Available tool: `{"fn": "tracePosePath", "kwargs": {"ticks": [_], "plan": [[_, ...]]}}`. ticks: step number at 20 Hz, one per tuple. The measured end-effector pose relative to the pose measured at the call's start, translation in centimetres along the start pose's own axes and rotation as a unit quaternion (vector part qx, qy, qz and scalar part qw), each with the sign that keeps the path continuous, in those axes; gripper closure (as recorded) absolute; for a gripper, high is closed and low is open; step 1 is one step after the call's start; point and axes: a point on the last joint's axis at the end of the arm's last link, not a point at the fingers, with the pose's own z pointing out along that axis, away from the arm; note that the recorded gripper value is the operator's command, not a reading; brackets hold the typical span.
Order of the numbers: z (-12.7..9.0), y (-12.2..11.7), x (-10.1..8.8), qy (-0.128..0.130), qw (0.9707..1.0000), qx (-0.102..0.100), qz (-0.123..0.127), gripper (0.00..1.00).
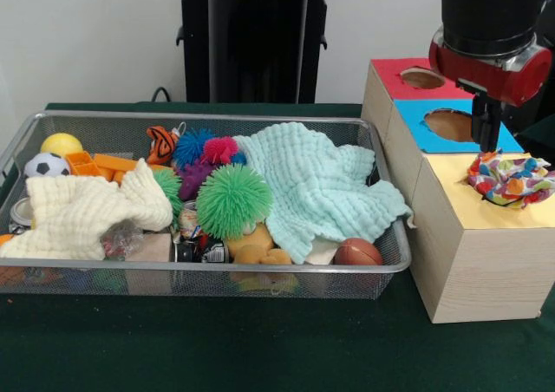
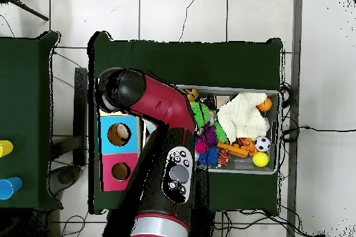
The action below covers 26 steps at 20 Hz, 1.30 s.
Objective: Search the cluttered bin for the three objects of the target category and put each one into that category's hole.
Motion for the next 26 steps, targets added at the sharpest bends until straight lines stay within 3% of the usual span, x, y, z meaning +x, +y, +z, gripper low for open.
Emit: {"fn": "tracePosePath", "kwargs": {"ticks": [9, 20, 26], "plan": [[3.2, -0.1, -1.4, -0.036, 0.9993, -0.010, 0.006, 1.00], [5.0, 1.1, -0.2, -0.005, 0.9991, -0.031, 0.029, 1.00], [4.9, 0.8, -0.3, -0.014, 0.9993, -0.023, 0.024, 1.00]]}}
